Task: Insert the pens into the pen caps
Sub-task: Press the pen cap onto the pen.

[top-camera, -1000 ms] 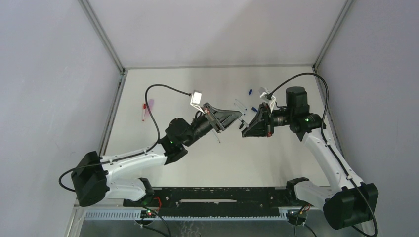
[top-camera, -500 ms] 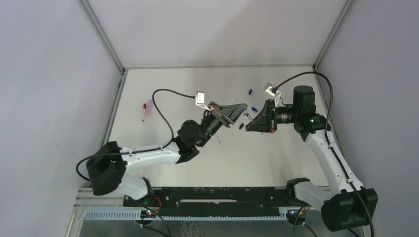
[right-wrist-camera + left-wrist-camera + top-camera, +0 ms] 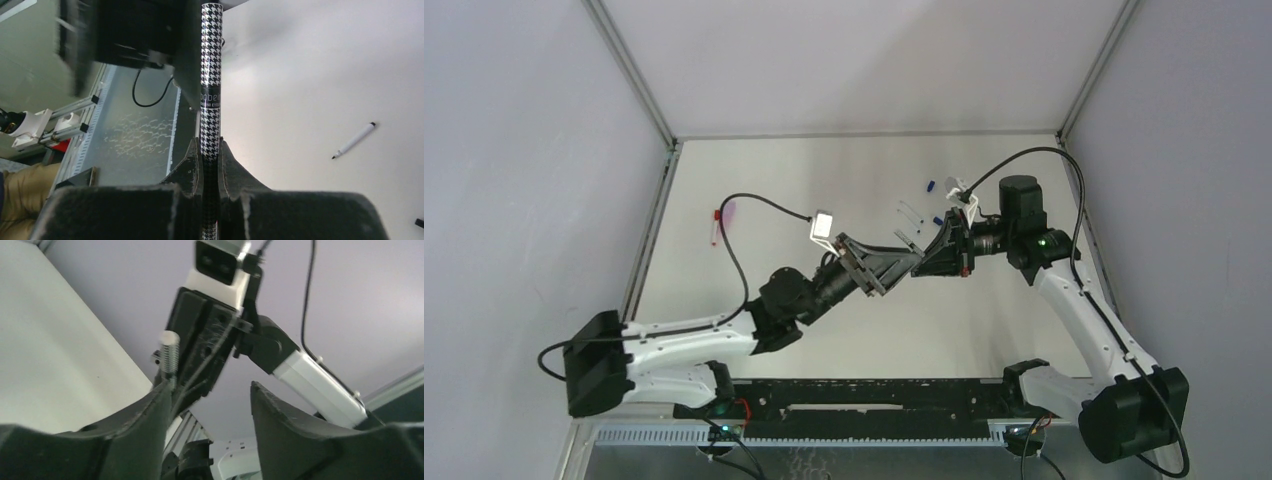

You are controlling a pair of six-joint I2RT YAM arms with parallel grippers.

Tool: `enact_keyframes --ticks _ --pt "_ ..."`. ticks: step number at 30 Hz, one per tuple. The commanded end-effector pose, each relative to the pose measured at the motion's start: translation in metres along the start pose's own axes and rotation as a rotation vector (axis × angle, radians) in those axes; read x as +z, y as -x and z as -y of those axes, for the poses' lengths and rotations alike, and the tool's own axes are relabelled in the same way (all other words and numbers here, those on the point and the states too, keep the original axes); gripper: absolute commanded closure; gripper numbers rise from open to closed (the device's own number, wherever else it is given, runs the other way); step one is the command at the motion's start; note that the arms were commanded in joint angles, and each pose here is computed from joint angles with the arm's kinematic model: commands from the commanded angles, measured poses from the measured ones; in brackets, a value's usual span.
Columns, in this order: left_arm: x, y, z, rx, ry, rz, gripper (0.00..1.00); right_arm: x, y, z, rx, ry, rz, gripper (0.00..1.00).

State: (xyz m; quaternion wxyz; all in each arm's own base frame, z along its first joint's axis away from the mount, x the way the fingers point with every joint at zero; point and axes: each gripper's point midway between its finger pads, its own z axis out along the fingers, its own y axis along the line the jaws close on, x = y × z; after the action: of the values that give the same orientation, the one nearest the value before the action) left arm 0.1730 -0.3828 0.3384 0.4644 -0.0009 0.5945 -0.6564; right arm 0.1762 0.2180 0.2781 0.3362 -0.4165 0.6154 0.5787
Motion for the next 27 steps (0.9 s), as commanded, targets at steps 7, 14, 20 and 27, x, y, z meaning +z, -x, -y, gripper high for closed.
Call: enact_keyframes --ticks 7,14,20,27 --pt "-0.057 0.03 0.016 0.266 -0.075 0.069 0.25 0.002 0.007 0.001 -0.104 0.03 0.009 1.0" --pt "-0.075 0.039 0.021 0.31 -0.197 0.196 0.08 0.007 0.016 -0.003 -0.053 0.031 0.016 1.0" --pt "-0.042 0.032 0.018 0.324 -0.192 0.211 0.18 0.013 0.019 0.007 0.029 -0.017 0.02 1.0" --pt "-0.013 0.032 0.01 0.249 -0.165 0.28 0.45 0.017 0.019 0.004 0.037 -0.015 0.017 1.0"
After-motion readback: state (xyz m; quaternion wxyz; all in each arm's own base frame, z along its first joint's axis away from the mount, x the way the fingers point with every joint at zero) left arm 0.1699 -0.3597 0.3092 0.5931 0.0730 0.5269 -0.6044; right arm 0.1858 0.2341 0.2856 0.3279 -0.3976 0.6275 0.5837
